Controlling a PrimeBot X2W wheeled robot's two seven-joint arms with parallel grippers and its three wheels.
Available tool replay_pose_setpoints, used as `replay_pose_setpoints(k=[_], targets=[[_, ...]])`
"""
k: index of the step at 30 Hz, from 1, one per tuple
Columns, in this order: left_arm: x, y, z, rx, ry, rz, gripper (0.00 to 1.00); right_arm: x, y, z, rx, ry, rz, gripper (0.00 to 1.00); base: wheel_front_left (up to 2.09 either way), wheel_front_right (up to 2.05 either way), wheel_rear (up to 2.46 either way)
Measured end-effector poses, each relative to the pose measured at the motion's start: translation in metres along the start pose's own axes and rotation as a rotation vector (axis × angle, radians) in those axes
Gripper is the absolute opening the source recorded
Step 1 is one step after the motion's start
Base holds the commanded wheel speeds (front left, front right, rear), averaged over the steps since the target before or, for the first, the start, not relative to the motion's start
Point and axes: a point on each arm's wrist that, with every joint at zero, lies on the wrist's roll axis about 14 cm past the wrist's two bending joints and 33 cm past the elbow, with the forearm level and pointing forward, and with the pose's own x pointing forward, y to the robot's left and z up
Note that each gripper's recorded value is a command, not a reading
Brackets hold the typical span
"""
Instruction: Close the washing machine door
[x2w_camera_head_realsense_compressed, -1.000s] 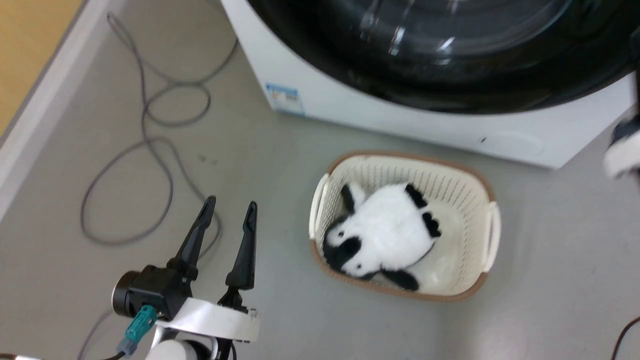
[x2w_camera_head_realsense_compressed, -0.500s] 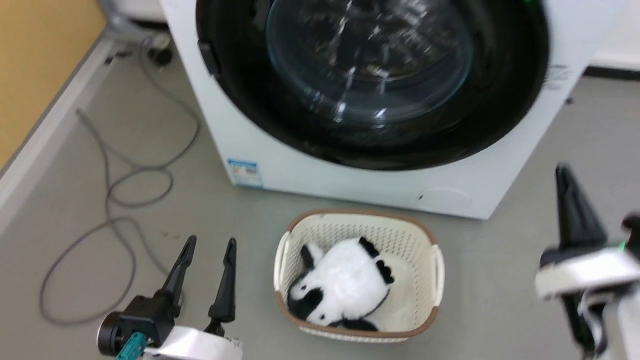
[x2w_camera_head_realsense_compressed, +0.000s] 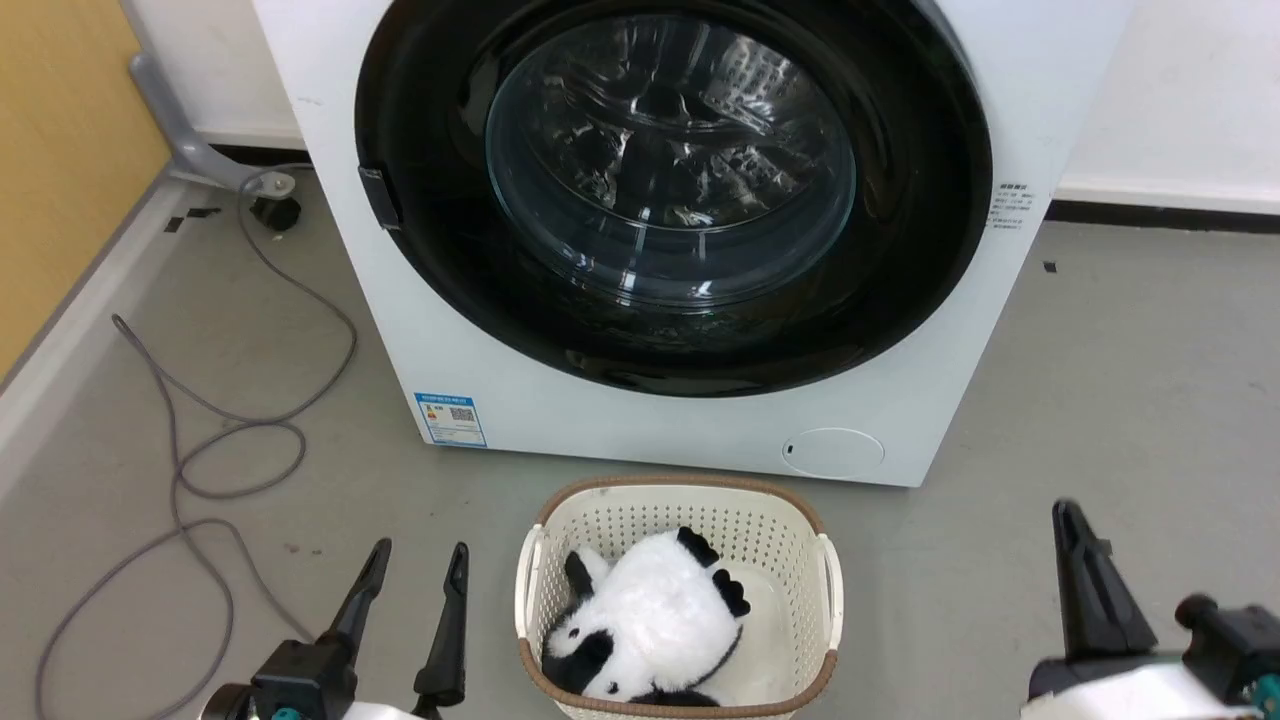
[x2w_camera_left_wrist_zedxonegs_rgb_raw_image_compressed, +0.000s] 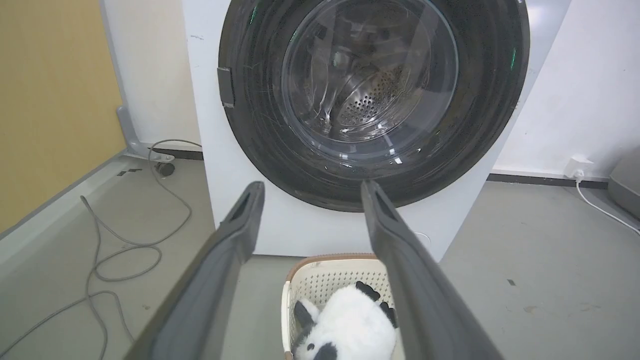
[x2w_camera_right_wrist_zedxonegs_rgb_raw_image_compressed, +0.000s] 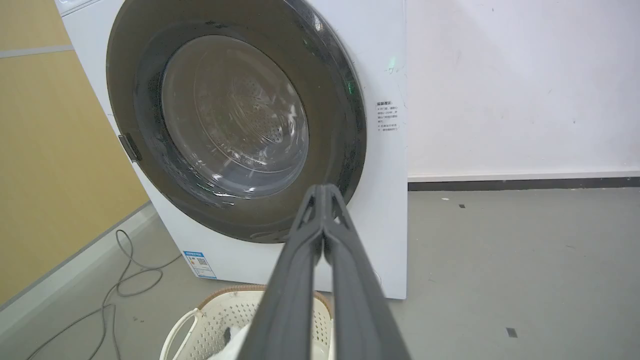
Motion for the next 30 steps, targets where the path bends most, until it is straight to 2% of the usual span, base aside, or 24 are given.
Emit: replay_pose_setpoints(k=[1, 2, 3, 11, 12, 30], targets=[[-0.001, 0.0, -0.001, 0.0, 0.003, 0.0, 1.0, -0.003, -0.001, -0.002, 0.0, 0.006, -0.004, 0.24, 0.0, 0.0, 0.0], [-0.002, 0.0, -0.002, 0.003, 0.007, -0.001, 1.0, -0.006, -0.002, -0.004, -0.006, 0.014, -0.009, 0.98, 0.0, 0.0, 0.0], [-0.003, -0.001, -0.004, 0.007, 0.013, -0.003, 1.0, -0.009, -0.003, -0.006, -0.016, 0.021, -0.011, 1.0, 0.0, 0.0, 0.0], [-0.008, 0.0, -0.011, 0.003, 0.035, 0.001, 1.0, -0.015, -0.002, -0.009, -0.026, 0.036, -0.008, 1.0, 0.0, 0.0, 0.0], [-0.008, 0.0, -0.011, -0.001, 0.034, 0.003, 0.0, -0.015, -0.001, -0.009, -0.026, 0.035, -0.007, 0.0, 0.0, 0.0, 0.0], [-0.004, -0.003, -0.011, 0.014, 0.054, -0.006, 0.0, -0.017, -0.002, -0.011, -0.045, 0.061, -0.009, 0.0, 0.0, 0.0, 0.0]])
